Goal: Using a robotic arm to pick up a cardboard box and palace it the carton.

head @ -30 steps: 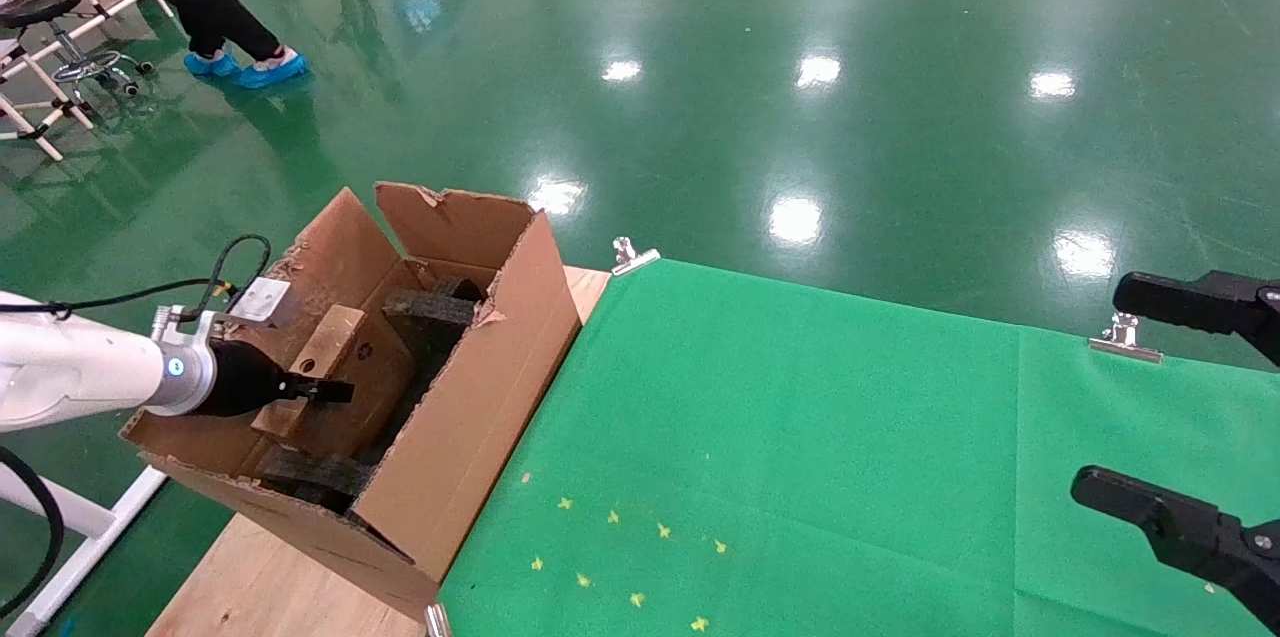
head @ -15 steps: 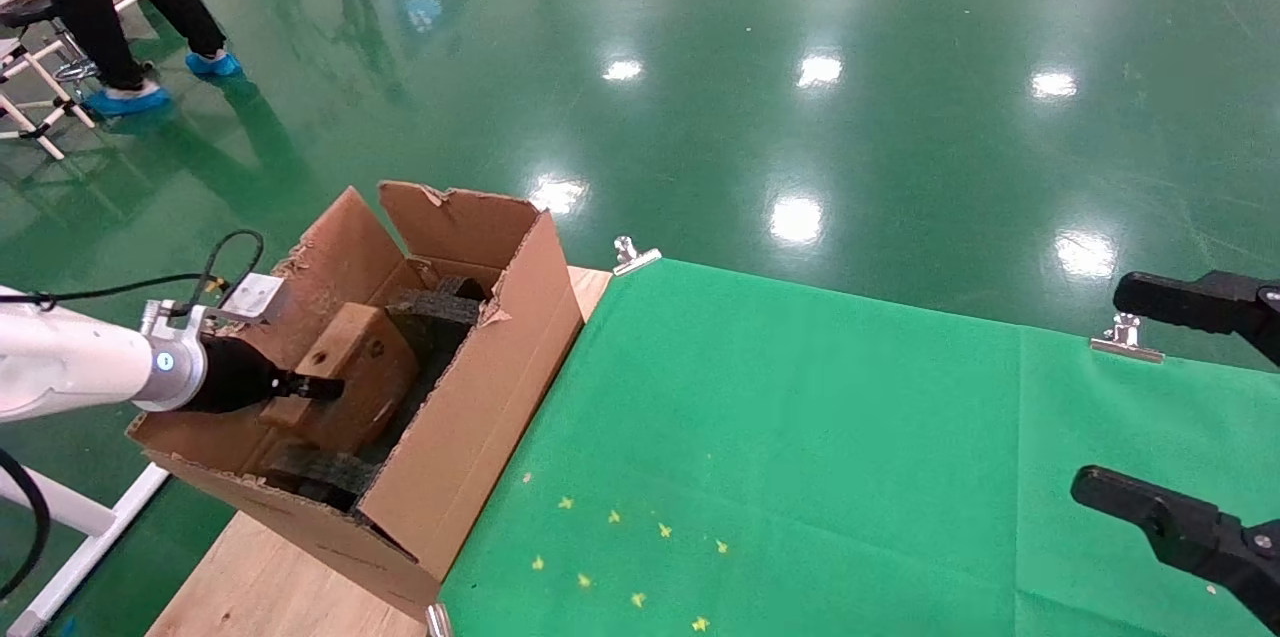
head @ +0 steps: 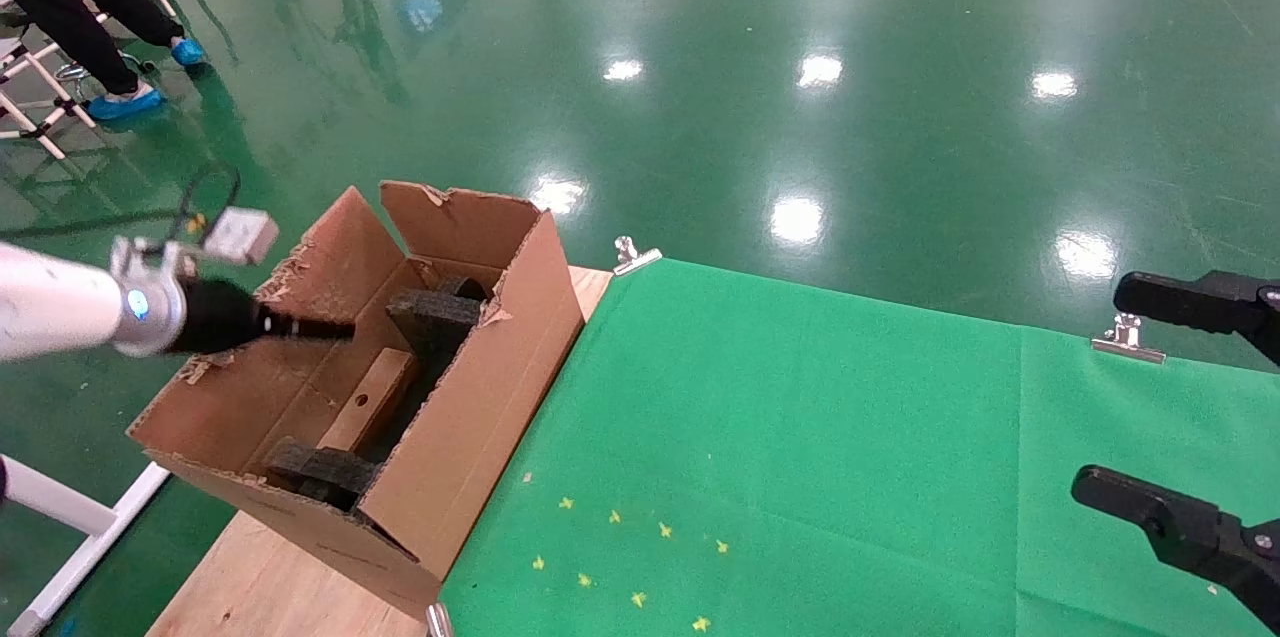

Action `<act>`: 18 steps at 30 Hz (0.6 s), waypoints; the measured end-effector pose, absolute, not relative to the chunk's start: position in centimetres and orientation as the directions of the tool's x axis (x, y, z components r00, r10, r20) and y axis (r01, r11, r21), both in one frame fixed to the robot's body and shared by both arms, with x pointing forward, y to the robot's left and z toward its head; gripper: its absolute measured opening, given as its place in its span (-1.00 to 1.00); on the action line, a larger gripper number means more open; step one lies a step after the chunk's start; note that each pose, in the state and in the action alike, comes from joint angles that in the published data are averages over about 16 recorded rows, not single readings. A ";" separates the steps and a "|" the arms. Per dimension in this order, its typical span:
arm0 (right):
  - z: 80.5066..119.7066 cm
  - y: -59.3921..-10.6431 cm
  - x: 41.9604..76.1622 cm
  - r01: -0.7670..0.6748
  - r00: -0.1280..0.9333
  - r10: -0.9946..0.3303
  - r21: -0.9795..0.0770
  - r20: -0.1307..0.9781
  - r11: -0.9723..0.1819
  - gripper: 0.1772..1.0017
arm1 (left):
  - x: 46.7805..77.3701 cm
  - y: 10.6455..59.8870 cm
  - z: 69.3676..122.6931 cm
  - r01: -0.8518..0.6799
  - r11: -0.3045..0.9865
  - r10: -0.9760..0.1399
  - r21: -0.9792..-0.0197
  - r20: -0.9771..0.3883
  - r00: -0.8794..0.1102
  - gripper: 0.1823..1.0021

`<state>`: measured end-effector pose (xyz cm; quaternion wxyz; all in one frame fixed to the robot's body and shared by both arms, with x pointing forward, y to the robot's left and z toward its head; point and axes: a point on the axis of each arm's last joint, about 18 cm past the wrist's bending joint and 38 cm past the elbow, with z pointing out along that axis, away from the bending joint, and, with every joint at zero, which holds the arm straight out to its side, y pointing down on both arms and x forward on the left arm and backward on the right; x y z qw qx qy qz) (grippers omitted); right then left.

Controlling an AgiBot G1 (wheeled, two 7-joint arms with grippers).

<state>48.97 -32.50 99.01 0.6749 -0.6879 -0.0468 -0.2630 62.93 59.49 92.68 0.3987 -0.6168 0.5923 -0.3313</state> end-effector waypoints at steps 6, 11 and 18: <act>99.0 -32.5 49.0 0.419 0.857 -0.291 -0.904 0.425 -0.085 1.00 | 62.1 58.1 97.2 -0.370 -0.003 -1.000 -0.929 0.012 -0.021 0.77; 99.0 -32.5 49.0 0.419 0.857 -0.291 -0.904 0.425 -0.085 1.00 | 60.7 56.0 100.5 -0.293 -0.053 -0.982 -0.955 0.103 -0.158 0.89; 99.0 -32.5 49.0 0.419 0.857 -0.291 -0.904 0.425 -0.085 1.00 | 58.2 52.3 103.1 -0.249 -0.142 -0.893 -0.958 0.233 -0.385 0.98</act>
